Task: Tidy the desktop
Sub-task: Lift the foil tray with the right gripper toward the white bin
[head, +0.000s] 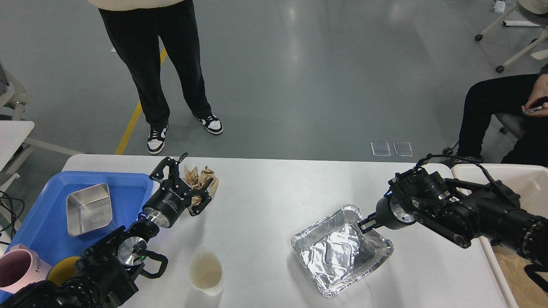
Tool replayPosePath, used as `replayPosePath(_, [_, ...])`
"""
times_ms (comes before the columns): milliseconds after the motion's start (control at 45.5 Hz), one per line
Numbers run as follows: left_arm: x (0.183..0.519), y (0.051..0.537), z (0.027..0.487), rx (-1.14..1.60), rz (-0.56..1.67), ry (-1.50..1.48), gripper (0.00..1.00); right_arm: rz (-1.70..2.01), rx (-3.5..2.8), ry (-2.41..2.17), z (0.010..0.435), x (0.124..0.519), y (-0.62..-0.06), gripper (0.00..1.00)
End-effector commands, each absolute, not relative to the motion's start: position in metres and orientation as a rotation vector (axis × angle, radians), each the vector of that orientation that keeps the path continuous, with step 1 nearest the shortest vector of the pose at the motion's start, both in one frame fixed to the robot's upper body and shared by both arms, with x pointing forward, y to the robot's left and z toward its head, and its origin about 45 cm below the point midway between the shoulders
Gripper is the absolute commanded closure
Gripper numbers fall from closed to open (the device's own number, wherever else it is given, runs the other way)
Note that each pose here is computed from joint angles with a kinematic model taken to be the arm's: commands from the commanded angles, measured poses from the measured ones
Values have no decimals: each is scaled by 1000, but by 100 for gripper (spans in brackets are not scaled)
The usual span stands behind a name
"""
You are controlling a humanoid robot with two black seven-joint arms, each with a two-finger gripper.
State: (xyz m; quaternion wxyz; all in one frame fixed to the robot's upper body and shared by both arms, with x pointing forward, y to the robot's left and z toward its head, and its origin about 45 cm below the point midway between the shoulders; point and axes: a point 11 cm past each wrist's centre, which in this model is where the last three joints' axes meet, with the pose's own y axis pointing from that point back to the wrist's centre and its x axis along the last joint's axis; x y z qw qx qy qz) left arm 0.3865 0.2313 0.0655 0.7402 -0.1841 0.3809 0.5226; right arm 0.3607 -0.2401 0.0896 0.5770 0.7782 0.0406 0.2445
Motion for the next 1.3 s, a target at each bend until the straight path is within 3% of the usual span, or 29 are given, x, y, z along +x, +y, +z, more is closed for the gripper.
replayPosePath(0, [386,231,66,-407,1142,836,4,507,1819,3,97,366,-270,100])
replayPosePath(242, [386,230,66,-406,1140,837,4,457,1772,-84,114,371,-316,100])
replayPosePath(462, [387,227,67,-411,1132,837,4,471,1692,-95,151,396,-321,100])
replayPosePath(725, [387,227,68,-414,1128,834,4,496,1578,-62,218,425,-311,100])
replayPosePath(1275, [393,223,76,-428,1105,821,4,742,1451,-170,379,445,-312,100])
